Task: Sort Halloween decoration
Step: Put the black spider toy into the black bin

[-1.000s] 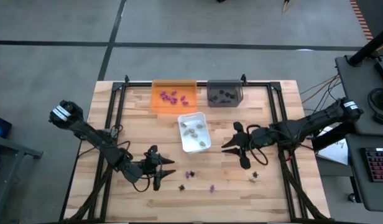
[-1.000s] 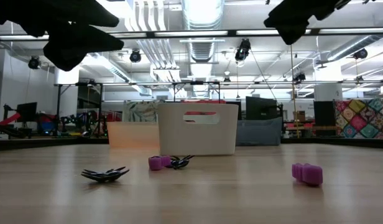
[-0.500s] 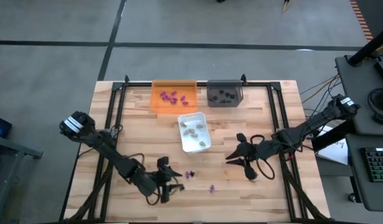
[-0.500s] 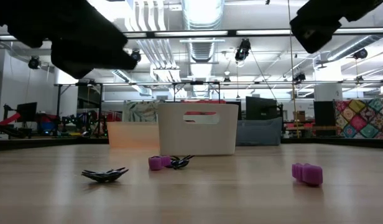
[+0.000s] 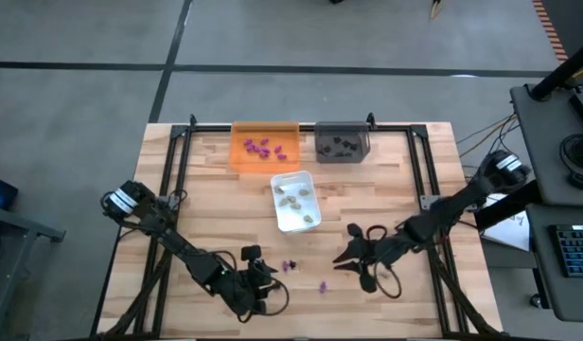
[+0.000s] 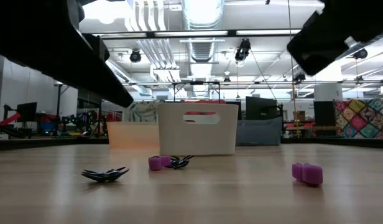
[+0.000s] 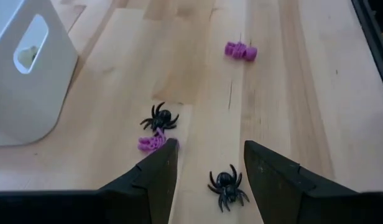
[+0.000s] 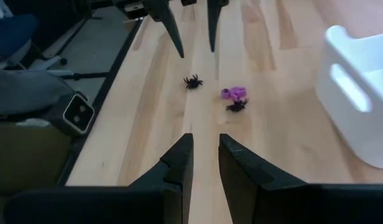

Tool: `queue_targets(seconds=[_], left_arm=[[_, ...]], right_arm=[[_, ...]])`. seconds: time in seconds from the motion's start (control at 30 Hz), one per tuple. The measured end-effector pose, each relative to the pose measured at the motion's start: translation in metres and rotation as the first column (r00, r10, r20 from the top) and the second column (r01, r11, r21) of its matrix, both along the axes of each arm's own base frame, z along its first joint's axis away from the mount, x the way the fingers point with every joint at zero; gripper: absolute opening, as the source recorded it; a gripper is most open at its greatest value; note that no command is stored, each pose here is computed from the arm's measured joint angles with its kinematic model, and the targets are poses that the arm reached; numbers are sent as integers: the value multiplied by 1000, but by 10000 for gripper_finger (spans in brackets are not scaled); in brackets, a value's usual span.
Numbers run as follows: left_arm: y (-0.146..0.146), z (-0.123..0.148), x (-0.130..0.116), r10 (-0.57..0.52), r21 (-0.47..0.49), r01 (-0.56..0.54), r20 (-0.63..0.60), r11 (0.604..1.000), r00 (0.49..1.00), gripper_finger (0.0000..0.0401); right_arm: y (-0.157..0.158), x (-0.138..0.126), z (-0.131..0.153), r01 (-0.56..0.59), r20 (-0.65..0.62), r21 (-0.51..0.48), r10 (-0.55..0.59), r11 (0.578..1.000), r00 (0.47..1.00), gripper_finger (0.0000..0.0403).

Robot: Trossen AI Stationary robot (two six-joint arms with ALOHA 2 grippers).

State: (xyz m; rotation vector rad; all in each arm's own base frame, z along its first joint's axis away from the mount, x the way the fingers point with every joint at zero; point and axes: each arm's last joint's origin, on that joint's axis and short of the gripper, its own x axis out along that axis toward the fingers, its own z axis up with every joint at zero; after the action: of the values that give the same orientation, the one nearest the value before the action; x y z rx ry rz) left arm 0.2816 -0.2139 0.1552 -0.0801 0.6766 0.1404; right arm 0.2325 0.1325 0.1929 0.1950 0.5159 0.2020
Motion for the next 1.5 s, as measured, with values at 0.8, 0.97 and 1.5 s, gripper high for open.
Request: queue_targets(seconds=[0.8, 0.97, 1.5], left_arm=[[-8, -30, -3, 30, -97, -39, -88, 995, 996, 168], [-9, -35, -1, 58, -98, -65, -77, 993, 995, 168], [-13, -58, 4, 92, -104, -98, -63, 990, 994, 168]], right_arm=[[36, 61, -57, -23, 14, -103, 25, 994, 1000, 102], [36, 61, -59, -26, 11, -117, 27, 993, 1000, 109], [34, 60, -60, -11, 1, -148, 12, 989, 1000, 112]])
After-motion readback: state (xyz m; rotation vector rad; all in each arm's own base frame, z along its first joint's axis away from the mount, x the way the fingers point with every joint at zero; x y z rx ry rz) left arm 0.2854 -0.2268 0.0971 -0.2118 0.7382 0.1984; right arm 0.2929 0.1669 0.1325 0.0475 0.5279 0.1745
